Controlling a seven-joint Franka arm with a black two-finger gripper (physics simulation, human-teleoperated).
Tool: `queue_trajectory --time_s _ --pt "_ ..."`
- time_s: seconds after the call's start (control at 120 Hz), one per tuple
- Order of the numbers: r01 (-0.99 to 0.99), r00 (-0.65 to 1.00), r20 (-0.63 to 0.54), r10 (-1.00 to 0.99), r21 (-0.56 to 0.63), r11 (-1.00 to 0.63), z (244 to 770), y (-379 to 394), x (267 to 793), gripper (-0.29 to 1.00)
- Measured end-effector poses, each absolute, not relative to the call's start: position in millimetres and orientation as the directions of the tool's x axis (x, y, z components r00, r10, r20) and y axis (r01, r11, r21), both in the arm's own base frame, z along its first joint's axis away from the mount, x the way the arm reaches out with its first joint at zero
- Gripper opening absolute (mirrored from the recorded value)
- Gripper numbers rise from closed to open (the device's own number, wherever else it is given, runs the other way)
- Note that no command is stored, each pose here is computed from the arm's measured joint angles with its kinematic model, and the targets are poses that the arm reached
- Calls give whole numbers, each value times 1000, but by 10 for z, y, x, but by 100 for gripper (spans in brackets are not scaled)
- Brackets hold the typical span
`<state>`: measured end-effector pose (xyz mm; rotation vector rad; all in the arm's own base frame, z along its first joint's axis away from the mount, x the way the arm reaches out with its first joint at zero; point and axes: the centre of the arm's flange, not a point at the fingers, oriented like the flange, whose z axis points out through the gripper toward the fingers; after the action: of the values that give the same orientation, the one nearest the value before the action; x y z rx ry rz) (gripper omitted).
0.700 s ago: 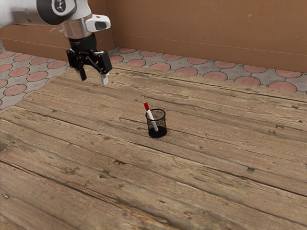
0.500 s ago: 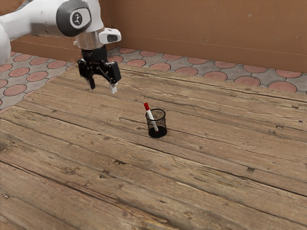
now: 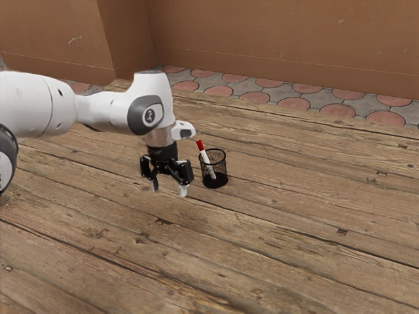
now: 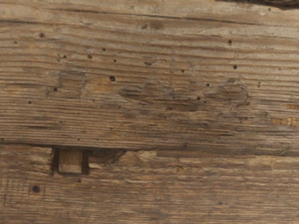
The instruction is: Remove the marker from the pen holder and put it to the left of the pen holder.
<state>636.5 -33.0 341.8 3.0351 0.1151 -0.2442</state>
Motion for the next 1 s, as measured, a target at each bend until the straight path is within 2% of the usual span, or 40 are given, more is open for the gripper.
queue_trajectory --time_s 0.242,0.45,0.625,1.0 --pt "173 985 -39 170 87 -981 3262 -28 6581 70" --pt "174 973 133 187 106 -979 3520 -2 6932 62" --pt "186 953 224 206 108 -977 3529 116 7183 58" --pt "167 924 328 199 123 -978 3514 103 7564 56"
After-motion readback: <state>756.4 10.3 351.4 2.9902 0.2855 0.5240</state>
